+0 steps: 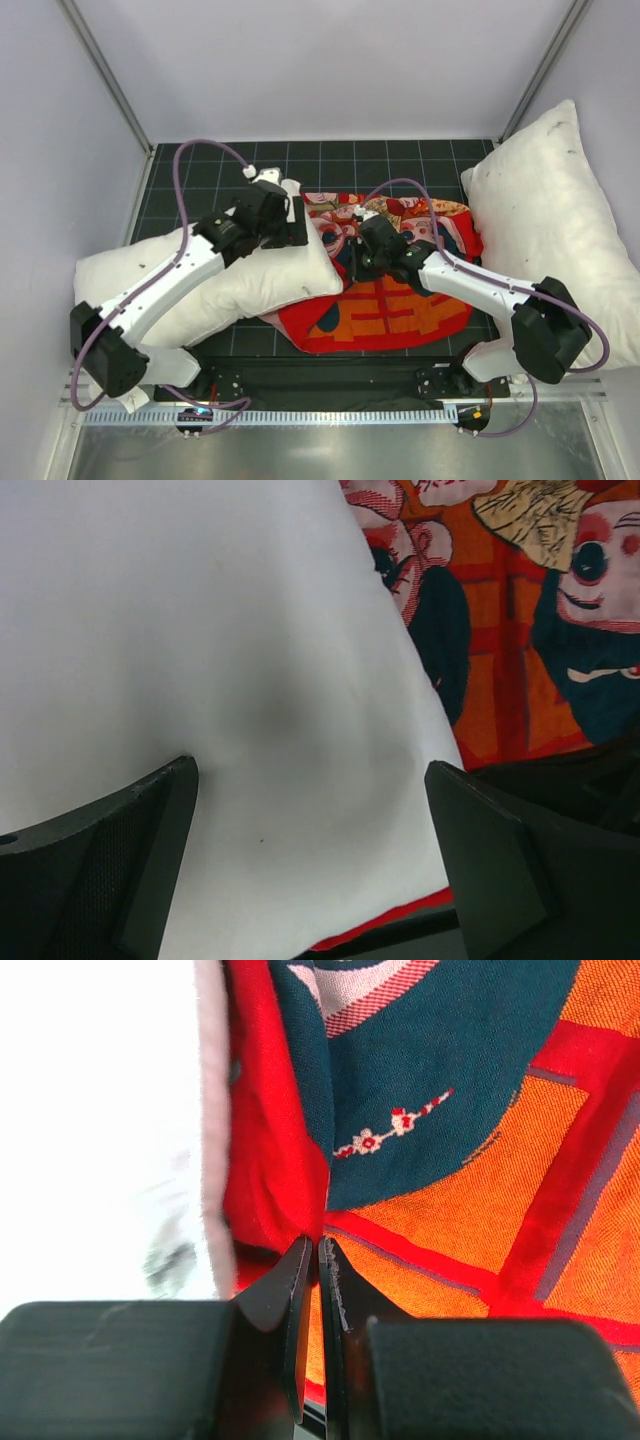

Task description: Put the pillow into the pillowcase

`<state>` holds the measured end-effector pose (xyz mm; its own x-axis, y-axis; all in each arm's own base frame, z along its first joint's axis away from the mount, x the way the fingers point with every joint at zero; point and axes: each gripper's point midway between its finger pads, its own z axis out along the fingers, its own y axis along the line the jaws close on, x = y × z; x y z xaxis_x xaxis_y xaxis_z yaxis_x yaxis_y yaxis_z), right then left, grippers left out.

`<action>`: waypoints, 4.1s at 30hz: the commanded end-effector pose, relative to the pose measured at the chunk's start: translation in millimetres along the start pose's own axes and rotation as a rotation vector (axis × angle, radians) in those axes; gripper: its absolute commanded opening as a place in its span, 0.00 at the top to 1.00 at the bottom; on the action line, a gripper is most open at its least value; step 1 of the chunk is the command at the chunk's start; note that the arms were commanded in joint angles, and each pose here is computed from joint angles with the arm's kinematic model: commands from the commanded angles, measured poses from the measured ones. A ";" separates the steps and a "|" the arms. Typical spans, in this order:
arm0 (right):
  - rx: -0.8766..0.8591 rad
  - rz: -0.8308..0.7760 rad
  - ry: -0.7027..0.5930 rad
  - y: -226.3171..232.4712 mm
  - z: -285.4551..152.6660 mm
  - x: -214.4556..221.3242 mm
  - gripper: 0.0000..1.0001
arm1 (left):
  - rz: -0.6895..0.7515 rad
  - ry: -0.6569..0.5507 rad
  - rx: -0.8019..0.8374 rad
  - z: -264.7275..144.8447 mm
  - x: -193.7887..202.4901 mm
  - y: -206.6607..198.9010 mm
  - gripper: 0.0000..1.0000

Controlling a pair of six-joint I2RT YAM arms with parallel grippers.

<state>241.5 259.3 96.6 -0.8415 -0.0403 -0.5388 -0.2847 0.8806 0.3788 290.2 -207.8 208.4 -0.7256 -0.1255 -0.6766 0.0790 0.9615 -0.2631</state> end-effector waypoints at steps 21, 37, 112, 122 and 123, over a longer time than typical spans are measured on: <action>-0.518 0.027 -0.182 115.0 -109.0 -53.3 0.96 | 0.134 -0.056 -0.532 48.4 71.6 126.0 0.71; -0.362 0.019 -0.208 106.0 -78.3 -100.4 0.96 | 0.305 0.202 0.024 -1.4 149.7 18.9 0.98; -0.121 0.153 -0.378 18.4 -2.0 -262.9 0.87 | 0.436 0.647 0.539 -37.6 265.0 -68.9 1.00; -0.224 0.160 -0.416 28.8 -19.7 -266.0 0.92 | 0.514 0.493 0.171 -19.3 213.2 -39.3 0.50; -0.230 0.162 -0.389 26.5 -12.7 -253.4 0.92 | 0.520 0.447 0.136 -19.9 198.9 -37.6 0.39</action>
<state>379.7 275.0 143.9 -0.9063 0.1231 -0.4042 -0.1104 0.8544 0.5078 190.5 -295.5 120.6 -0.6936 0.3282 -0.6412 0.5207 0.8436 -0.1314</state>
